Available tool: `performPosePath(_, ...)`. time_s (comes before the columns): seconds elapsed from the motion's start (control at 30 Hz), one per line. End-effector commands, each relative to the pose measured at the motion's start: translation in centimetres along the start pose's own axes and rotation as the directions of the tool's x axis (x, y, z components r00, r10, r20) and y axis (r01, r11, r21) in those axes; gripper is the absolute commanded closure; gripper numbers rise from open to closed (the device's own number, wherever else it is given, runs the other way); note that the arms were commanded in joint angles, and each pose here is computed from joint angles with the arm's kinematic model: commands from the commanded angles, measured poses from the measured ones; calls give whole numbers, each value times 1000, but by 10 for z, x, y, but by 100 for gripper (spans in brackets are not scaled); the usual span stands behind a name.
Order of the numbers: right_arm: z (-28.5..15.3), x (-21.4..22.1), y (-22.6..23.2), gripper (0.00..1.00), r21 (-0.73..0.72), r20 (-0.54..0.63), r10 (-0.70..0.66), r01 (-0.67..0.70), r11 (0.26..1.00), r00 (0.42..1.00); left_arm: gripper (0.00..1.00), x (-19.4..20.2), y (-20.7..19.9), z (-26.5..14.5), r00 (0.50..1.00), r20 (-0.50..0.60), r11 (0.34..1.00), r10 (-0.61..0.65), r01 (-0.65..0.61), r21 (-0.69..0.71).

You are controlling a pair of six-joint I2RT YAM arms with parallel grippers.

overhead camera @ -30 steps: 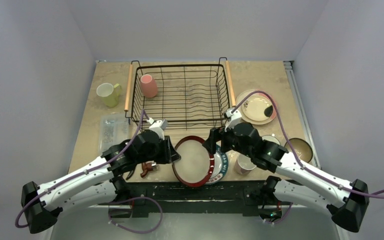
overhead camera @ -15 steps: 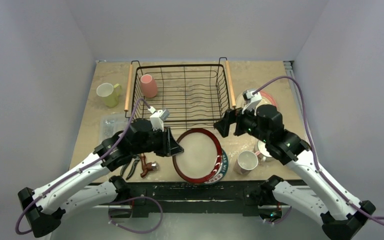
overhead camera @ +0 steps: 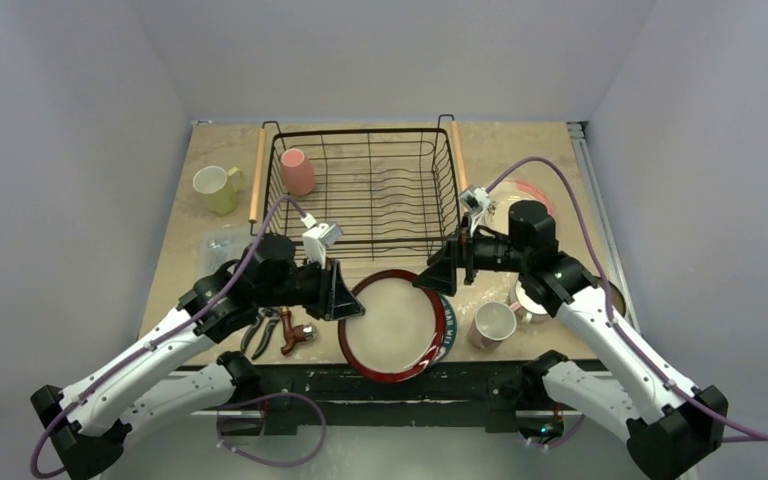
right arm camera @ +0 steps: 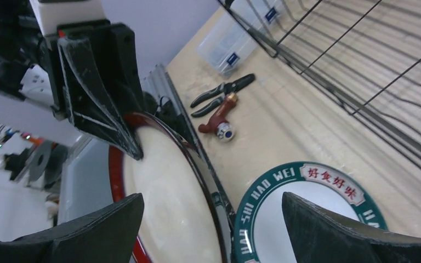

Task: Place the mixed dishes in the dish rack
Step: Pick up the plate from the corner of the board.

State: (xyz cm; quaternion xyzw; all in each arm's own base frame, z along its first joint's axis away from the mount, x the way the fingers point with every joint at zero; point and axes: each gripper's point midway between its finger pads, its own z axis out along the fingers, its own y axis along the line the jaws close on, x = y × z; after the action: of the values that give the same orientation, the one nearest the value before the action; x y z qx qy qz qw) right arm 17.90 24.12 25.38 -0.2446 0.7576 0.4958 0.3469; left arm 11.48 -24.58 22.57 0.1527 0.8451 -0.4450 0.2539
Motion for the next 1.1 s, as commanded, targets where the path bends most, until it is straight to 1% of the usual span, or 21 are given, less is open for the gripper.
performPosePath(0.0, 7, 16, 20, 2, -199, -63, -15, 2, 980, 998, 100, -38, -68, -30, 984, 125, 960, 125, -152, 237)
performPosePath(0.1, 15, 27, 21, 5, -217, -90, -5, -15, 976, 996, 100, -39, -73, -32, 981, 115, 953, 153, -178, 245)
performPosePath(0.23, 22, 40, 19, 18, -246, -143, 35, -70, 967, 989, 100, -41, -74, -33, 973, 96, 946, 208, -225, 231)
performPosePath(0.37, 26, 49, 39, 20, -333, -169, 19, -75, 940, 985, 100, -42, -76, -36, 962, 78, 933, 262, -273, 235)
performPosePath(0.47, 34, 60, 43, 21, -334, -194, -17, -50, 941, 981, 100, -43, -73, -39, 942, 69, 919, 328, -335, 209)
performPosePath(0.57, 37, 70, 51, 25, -373, -225, -11, -76, 925, 974, 100, -42, -72, -42, 923, 53, 900, 382, -385, 207)
performPosePath(0.63, 37, 70, 53, 30, -391, -221, -10, -80, 917, 975, 100, -39, -74, -44, 911, 37, 885, 411, -409, 224)
performPosePath(0.73, 38, 71, 53, 50, -398, -219, -15, -76, 914, 976, 100, -36, -75, -45, 897, 16, 869, 442, -433, 238)
performPosePath(0.77, 38, 71, 54, 53, -404, -220, -15, -78, 911, 975, 100, -35, -73, -45, 894, 11, 868, 447, -437, 235)
performPosePath(0.93, 38, 72, 57, 49, -439, -229, -11, -93, 894, 973, 100, -31, -66, -42, 888, -20, 868, 460, -444, 221)
performPosePath(1.0, 39, 74, 60, 45, -455, -237, -11, -101, 885, 972, 100, -32, -65, -40, 888, -13, 867, 460, -446, 221)
performPosePath(1.07, 38, 74, 63, 38, -471, -239, -20, -98, 877, 971, 100, -33, -67, -38, 888, -9, 865, 459, -445, 233)
